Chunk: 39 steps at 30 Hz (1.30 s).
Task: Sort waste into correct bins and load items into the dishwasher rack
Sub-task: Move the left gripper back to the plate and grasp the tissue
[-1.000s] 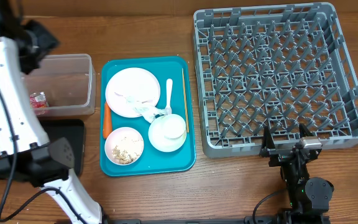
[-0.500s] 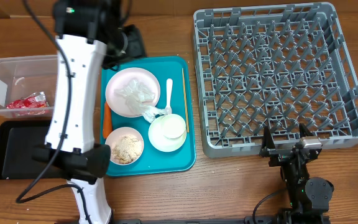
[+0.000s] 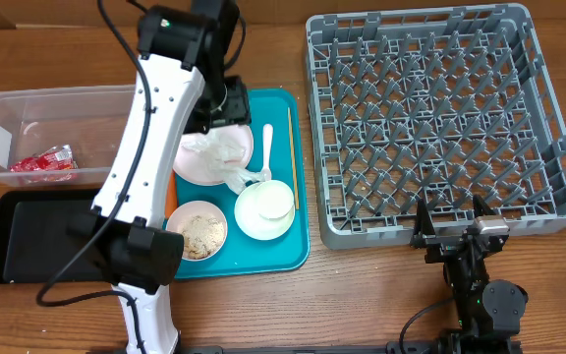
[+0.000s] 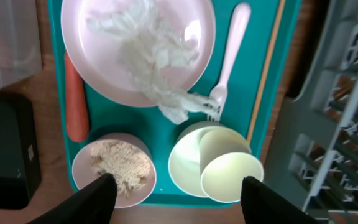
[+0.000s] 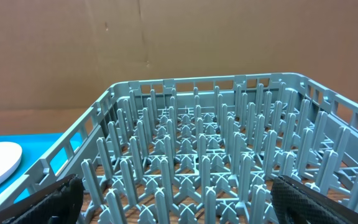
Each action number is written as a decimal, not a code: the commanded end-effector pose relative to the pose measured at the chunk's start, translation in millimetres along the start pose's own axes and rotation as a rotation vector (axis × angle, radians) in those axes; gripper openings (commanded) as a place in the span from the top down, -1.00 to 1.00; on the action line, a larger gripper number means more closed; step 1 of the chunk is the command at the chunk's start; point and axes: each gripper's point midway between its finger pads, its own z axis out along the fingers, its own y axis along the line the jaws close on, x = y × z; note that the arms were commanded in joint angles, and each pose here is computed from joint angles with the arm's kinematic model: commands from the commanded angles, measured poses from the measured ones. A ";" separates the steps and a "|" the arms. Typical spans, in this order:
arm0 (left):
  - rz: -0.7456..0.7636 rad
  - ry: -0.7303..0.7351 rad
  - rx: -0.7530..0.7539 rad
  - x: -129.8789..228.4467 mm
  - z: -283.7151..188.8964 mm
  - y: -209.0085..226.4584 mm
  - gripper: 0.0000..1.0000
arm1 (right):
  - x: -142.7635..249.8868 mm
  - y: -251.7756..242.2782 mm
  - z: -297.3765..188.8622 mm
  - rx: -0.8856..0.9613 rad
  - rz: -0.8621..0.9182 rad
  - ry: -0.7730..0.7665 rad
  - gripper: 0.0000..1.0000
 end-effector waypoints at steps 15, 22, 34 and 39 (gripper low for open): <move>-0.292 0.179 0.012 29.5 97.6 -6.8 -0.27 | 1.0 -2.8 -0.1 0.012 0.003 -0.008 -1.00; -0.337 0.173 0.042 28.7 126.4 -11.6 -0.26 | 1.0 -2.8 -0.1 0.012 0.003 -0.008 -1.00; -0.364 0.191 0.027 41.0 159.0 -5.0 -0.14 | 1.0 -2.8 -0.1 0.012 0.003 -0.008 -1.00; -0.362 0.175 0.038 36.7 159.6 -7.0 0.08 | 1.1 -2.8 -0.1 0.012 0.003 -0.007 -1.00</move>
